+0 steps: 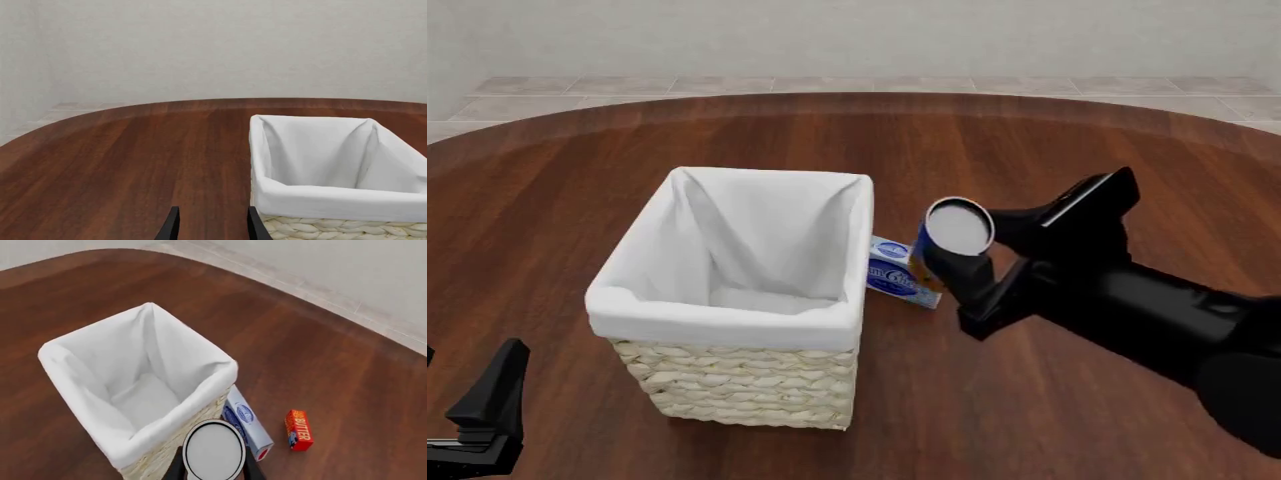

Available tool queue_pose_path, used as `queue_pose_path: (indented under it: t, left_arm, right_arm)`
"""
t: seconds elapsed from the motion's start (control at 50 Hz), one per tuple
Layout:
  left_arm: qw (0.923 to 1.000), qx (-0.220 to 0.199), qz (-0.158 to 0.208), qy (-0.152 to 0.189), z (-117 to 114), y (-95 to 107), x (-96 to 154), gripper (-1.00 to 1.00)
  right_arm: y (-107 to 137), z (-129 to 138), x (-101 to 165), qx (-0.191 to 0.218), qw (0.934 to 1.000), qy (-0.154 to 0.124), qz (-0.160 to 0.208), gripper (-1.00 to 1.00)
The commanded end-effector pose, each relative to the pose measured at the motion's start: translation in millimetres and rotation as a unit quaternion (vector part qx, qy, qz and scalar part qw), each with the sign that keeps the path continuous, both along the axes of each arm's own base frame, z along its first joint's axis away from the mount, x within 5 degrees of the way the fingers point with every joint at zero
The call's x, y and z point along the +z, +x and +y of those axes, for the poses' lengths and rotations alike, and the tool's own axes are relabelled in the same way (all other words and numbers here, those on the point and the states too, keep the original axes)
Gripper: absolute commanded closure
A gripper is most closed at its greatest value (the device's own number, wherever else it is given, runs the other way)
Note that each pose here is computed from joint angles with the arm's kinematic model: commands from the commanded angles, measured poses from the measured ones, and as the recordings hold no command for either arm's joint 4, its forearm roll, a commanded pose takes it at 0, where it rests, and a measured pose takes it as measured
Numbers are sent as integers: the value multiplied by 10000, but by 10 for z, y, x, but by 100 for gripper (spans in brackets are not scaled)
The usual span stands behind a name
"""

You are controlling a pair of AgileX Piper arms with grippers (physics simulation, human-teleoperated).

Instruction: Pick up the alphabet soup and put it in the basket.

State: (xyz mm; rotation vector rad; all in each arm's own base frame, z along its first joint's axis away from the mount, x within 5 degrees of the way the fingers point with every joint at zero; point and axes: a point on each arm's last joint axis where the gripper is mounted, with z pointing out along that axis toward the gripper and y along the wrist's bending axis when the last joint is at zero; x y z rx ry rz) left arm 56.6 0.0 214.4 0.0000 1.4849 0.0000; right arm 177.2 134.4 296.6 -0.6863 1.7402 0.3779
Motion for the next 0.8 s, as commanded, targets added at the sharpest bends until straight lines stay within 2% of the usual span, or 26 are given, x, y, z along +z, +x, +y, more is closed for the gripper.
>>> queue_pose_path:
  t: [0.02,0.16,0.4,0.8]
  left_arm:
    - [10000,0,0,0,0,0,0,-100]
    - [10000,0,0,0,0,0,0,-100]
    - [10000,0,0,0,0,0,0,-100]
    - [10000,0,0,0,0,0,0,-100]
  right_arm:
    - [13,14,402,24,9993,182,-323,100]
    - [52,150,539,202,9991,187,-307,100]
    - [156,424,509,466,9987,154,-158,100]
    - [341,859,544,808,9966,61,-165,100]
